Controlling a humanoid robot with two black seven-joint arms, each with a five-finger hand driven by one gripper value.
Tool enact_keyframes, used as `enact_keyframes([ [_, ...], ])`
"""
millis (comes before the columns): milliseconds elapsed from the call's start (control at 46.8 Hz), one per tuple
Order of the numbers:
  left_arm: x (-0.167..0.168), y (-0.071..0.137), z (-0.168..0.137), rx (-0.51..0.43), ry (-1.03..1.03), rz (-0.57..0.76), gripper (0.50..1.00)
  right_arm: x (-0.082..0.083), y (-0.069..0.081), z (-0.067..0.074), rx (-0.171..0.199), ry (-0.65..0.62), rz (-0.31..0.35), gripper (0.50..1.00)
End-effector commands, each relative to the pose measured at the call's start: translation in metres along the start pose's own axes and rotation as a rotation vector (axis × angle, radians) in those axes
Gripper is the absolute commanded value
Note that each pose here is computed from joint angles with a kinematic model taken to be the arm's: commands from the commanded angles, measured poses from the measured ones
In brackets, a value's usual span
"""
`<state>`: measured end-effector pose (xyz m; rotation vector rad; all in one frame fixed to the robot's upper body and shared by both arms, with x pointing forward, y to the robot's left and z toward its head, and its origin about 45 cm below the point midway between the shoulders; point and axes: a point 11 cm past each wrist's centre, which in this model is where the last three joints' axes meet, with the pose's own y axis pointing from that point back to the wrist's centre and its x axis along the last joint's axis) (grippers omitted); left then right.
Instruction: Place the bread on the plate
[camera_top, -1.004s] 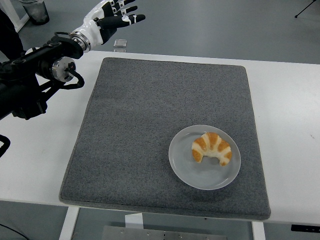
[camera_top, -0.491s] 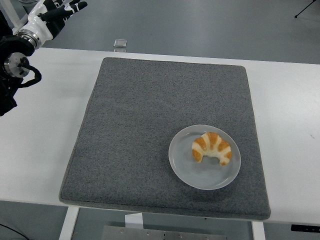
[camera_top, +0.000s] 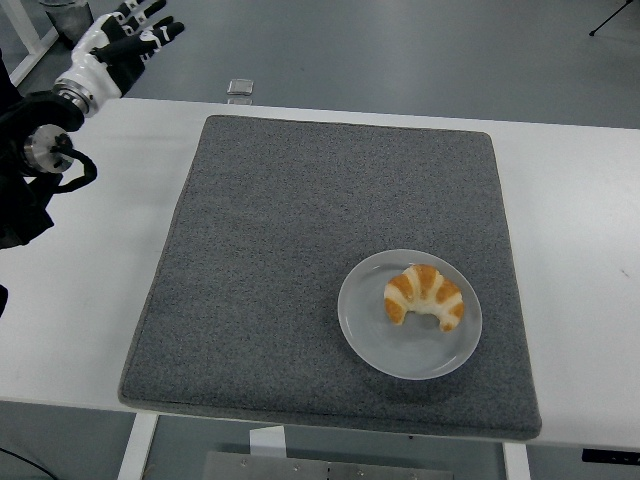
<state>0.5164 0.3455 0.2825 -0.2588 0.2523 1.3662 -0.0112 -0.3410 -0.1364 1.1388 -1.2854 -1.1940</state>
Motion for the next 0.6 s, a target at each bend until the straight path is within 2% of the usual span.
enact_keyframes([
  [0,-0.017,-0.006,-0.011,-0.001,0.056,-0.022,0.996,0.000,0.000,-0.004,0.007,-0.001,0.000,0.952],
  [278,-0.064,-0.018,-0.044,0.036,0.126,-0.089,0.996,0.000,0.000,-0.004,0.007,-0.001,0.004,0.952],
  [577,-0.067,-0.018,-0.049,0.043,0.128,-0.093,0.999,-0.001,0.000,-0.003,0.006,-0.002,0.001,0.952],
])
